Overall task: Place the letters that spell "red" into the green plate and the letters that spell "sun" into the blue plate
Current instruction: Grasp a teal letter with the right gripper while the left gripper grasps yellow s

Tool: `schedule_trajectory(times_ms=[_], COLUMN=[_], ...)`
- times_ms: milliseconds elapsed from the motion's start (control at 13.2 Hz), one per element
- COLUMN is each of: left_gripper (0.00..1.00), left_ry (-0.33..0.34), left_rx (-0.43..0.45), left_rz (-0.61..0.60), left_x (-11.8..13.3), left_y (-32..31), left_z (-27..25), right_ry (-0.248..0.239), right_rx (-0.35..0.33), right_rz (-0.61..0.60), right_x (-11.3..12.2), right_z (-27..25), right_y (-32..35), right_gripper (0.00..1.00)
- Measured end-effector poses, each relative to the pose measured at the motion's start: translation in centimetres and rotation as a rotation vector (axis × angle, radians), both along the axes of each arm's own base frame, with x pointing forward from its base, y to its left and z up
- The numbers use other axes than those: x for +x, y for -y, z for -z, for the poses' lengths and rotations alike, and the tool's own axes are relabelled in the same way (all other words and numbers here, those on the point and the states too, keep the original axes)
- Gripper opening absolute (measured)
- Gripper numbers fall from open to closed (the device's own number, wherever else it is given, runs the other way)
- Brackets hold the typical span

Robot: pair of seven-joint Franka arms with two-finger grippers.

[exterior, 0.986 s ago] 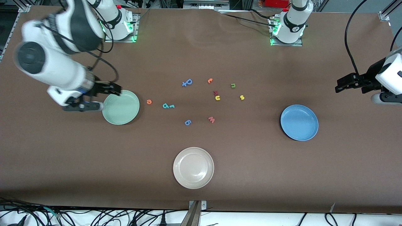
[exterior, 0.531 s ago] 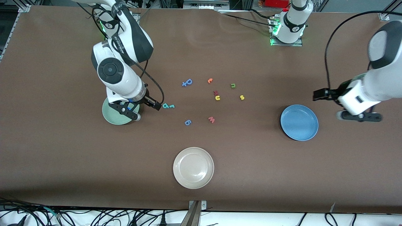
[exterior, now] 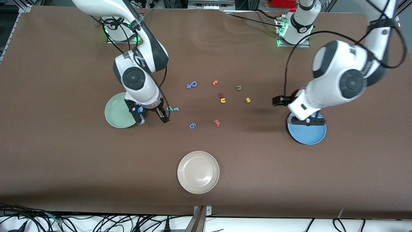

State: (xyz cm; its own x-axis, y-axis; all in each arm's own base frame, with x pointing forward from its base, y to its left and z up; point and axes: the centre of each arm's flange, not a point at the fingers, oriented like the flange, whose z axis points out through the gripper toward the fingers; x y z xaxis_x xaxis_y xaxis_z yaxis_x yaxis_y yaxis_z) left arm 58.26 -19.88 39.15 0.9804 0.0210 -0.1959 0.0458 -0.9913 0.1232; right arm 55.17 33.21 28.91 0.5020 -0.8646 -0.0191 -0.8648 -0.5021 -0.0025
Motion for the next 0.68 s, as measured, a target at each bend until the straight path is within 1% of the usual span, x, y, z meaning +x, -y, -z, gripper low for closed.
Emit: schedule_trajectory(times_ms=[152, 228, 304, 379, 455, 531, 683], left_gripper=[1.0, 1.0, 1.0, 1.0, 1.0, 1.0, 1.0], left_ry=[0.054, 0.079, 0.099, 0.107, 0.107, 0.111, 0.154], left_rx=[-0.007, -0.012, -0.017, -0.017, -0.005, 0.022, 0.08], left_rz=[-0.067, -0.096, -0.124, -0.146, -0.153, -0.156, -0.181], left_x=[-3.4, -5.5, -7.4, -9.1, -10.4, -11.5, -12.1], left_y=[4.0, 5.4, 6.3, 6.8, 7.2, 7.7, 8.4], left_z=[4.8, 7.4, 9.6, 11.5, 12.8, 13.8, 15.1], right_ry=[0.045, 0.05, 0.047, 0.048, 0.053, 0.055, 0.039], right_rx=[0.029, 0.035, 0.034, 0.035, 0.04, 0.042, 0.031], right_rz=[0.049, 0.064, 0.077, 0.093, 0.104, 0.112, 0.113], right_x=[-3.0, -4.2, -5.0, -5.2, -5.2, -5.3, -5.9], right_z=[3.2, 4.2, 4.9, 5.1, 5.2, 5.3, 6.5], right_y=[-1.7, -2.2, -2.4, -2.4, -2.4, -2.4, -2.7], right_gripper=[0.96, 0.94, 0.94, 0.88, 0.87, 0.84, 0.81])
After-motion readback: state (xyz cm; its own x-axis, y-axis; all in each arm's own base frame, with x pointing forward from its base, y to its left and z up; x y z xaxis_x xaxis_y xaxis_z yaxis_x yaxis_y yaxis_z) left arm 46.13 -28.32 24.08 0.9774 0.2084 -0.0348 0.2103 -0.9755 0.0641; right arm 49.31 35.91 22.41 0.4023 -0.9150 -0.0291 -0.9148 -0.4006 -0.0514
